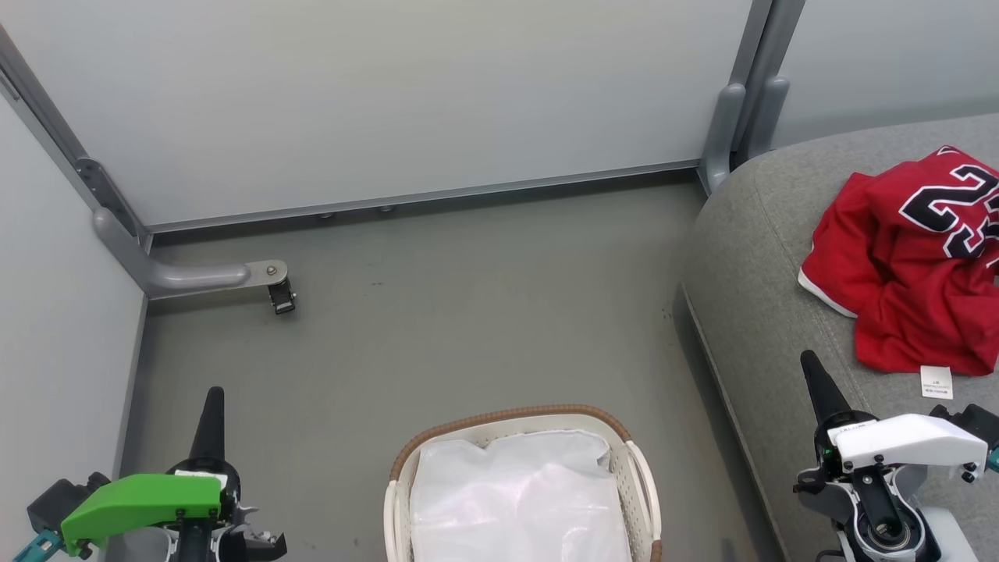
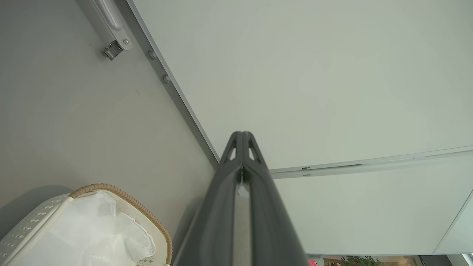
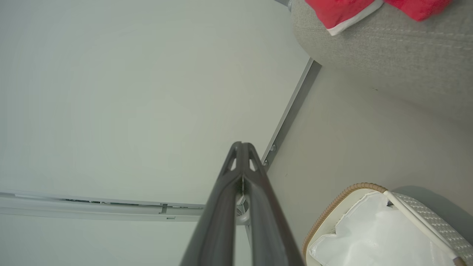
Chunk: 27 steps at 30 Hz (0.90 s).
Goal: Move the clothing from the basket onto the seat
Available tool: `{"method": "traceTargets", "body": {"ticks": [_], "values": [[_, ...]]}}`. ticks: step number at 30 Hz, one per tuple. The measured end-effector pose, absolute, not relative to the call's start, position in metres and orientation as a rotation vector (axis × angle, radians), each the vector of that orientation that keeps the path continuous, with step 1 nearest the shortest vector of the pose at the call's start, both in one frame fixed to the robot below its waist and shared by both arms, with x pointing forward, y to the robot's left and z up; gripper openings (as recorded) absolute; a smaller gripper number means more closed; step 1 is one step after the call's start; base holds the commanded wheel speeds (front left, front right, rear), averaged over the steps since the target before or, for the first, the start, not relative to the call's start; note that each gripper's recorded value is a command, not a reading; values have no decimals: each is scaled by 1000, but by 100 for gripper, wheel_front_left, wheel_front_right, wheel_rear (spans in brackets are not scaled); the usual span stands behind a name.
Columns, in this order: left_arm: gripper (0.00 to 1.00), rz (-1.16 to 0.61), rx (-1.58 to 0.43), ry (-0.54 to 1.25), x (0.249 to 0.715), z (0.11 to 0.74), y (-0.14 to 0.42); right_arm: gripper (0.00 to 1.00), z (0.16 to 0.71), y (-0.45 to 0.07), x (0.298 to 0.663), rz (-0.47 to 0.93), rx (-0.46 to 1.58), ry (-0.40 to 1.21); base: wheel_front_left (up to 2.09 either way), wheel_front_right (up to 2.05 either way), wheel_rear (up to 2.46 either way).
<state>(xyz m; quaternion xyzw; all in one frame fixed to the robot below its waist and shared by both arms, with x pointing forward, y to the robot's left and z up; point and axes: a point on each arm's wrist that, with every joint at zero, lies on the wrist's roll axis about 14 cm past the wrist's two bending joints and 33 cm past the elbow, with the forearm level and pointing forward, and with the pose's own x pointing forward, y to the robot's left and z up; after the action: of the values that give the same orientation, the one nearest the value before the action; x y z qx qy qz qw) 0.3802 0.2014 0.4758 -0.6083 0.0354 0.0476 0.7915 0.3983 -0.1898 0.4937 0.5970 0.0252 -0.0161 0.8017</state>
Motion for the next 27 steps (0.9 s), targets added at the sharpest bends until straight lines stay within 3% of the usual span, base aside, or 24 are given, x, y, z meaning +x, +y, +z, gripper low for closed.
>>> {"method": "traceTargets", "body": {"ticks": [27], "values": [[0,38,-1502,30,385,497,199,0,507,-196,393,-6,1494,15,0,0,0]]}}
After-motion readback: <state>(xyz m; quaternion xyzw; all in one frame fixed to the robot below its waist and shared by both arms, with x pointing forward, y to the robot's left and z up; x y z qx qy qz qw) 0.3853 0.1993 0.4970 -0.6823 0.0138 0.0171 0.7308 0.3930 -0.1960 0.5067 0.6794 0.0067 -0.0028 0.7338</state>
